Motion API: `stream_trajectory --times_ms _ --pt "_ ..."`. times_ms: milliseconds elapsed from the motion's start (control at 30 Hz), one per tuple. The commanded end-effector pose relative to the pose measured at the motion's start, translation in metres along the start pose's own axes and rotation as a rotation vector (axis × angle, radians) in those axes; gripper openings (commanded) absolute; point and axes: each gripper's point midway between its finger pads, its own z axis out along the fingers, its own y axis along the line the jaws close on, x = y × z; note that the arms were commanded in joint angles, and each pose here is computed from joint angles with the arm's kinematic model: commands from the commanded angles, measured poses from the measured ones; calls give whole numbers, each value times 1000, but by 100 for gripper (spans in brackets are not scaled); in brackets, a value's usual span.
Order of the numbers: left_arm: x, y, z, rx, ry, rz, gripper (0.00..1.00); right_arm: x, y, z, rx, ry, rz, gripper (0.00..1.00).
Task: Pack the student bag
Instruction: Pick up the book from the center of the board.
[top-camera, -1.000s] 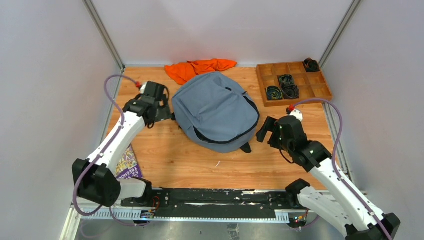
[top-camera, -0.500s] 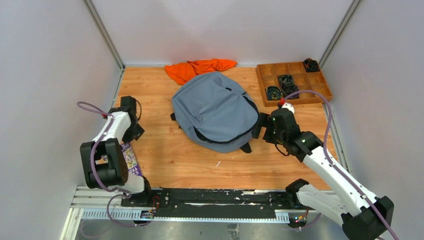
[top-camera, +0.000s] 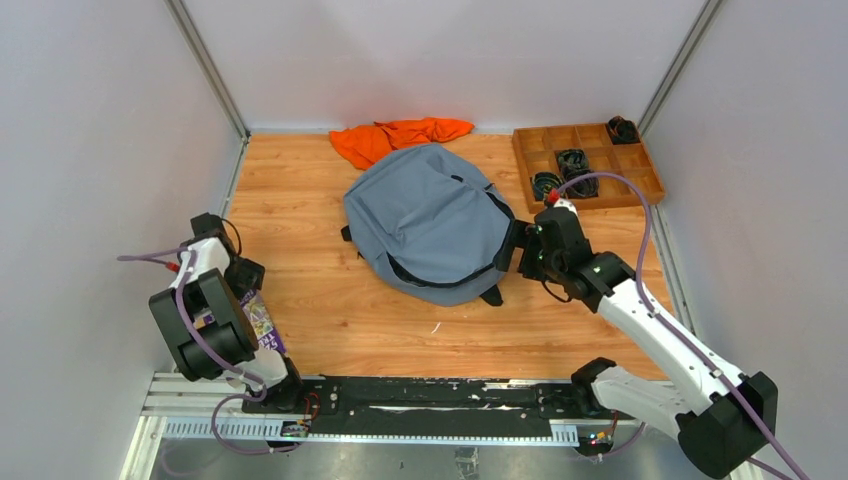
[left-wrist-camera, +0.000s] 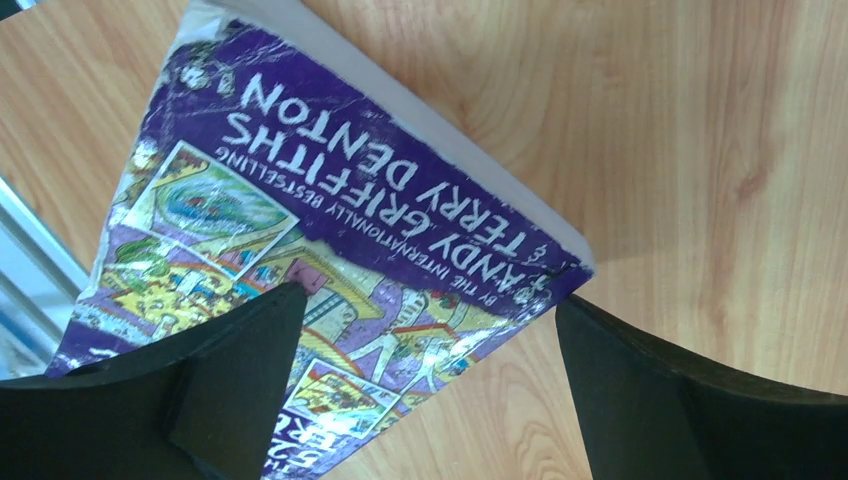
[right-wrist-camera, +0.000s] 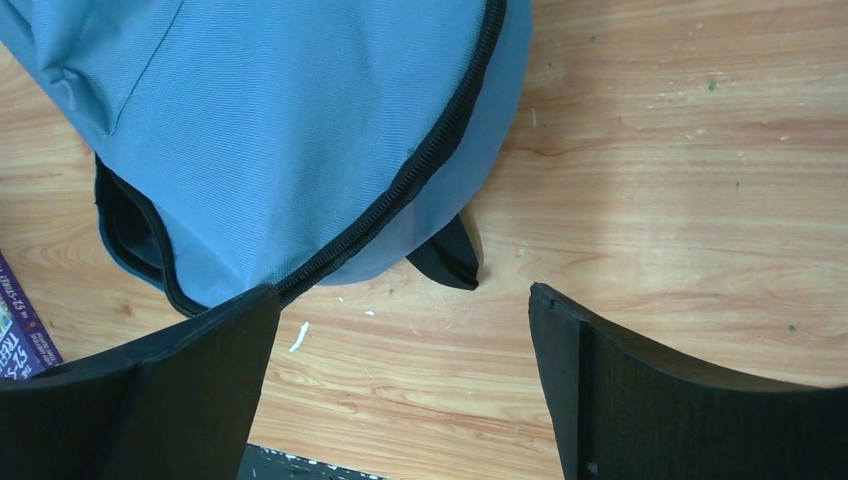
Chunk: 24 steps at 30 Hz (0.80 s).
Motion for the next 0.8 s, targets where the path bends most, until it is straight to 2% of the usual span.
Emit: stream_trajectory --times_ms 0,100,233,333,533,767 --pt "-1 -14 5 64 36 -46 100 -14 14 -3 -51 -38 -3 98" --pt "1 -14 11 66 15 -88 99 -14 17 0 -54 -25 -5 97" --pt "33 -32 25 141 145 -61 95 -12 21 4 -66 -5 1 97" --pt "62 -54 28 176 189 51 95 -11 23 7 -69 4 10 97" --pt "125 -114 15 352 297 225 95 -10 22 5 -67 -1 25 96" --pt "172 -178 -35 557 324 434 94 -6 15 5 -47 -3 33 96"
